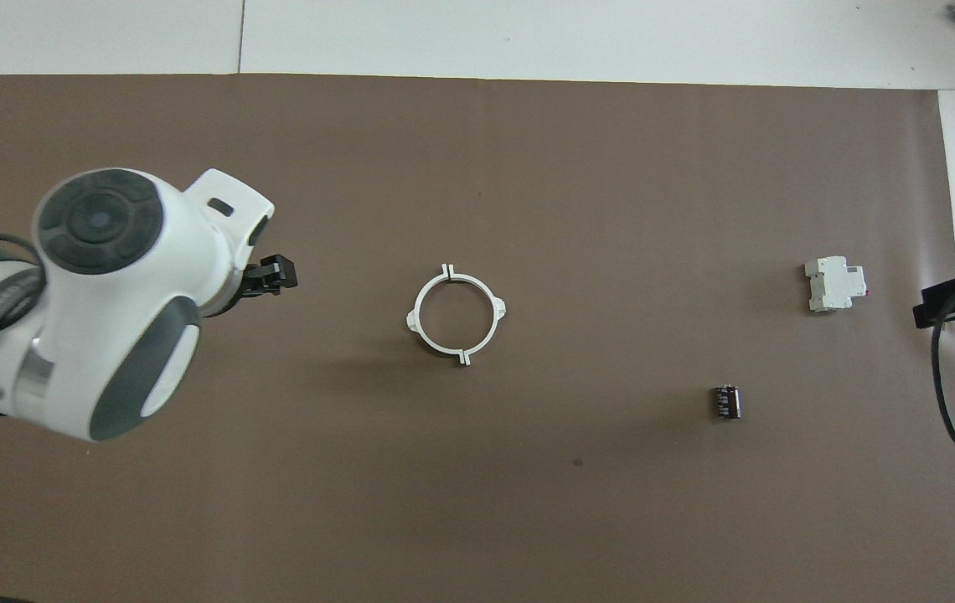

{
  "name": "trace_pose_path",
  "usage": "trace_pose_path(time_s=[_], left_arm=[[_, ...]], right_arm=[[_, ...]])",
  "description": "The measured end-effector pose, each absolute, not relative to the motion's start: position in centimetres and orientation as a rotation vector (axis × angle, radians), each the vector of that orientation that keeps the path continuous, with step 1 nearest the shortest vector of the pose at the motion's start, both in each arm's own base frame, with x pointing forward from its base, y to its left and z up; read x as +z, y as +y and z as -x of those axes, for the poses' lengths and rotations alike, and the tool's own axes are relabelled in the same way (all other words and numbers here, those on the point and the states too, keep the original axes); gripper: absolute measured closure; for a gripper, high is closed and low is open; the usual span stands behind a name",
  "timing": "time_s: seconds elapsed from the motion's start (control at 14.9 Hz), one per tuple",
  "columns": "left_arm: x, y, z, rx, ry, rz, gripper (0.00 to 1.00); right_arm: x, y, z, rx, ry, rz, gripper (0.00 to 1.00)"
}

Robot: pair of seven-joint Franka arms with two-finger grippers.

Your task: Assemble drain pipe with both arms

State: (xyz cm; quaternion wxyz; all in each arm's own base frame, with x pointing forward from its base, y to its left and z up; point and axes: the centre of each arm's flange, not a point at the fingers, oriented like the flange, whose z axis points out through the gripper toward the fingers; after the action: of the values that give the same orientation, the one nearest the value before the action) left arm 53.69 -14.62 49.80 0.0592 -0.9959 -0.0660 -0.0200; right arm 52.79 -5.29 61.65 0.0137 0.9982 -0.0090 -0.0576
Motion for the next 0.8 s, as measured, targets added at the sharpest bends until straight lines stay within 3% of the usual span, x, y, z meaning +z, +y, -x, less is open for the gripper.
trace_pose_path(time_s=[0.34, 0.54, 0.8], left_arm=[[54.7, 3.9, -52.8, -0.041, 0.007, 3.116, 0.0], [54.9, 6.3, -52.5, -0.046, 0.006, 3.116, 0.0], [57.7, 4.2, -53.1, -0.088, 0.063, 3.108, 0.0]], right_arm=[[61.7, -5.3, -52.8, -0.179, -0.028, -3.109, 0.0], [61.7, -5.3, -52.8, -0.179, -0.028, -3.109, 0.0], [61.7, -5.3, -52.8, -0.179, -0.028, -3.109, 0.0]])
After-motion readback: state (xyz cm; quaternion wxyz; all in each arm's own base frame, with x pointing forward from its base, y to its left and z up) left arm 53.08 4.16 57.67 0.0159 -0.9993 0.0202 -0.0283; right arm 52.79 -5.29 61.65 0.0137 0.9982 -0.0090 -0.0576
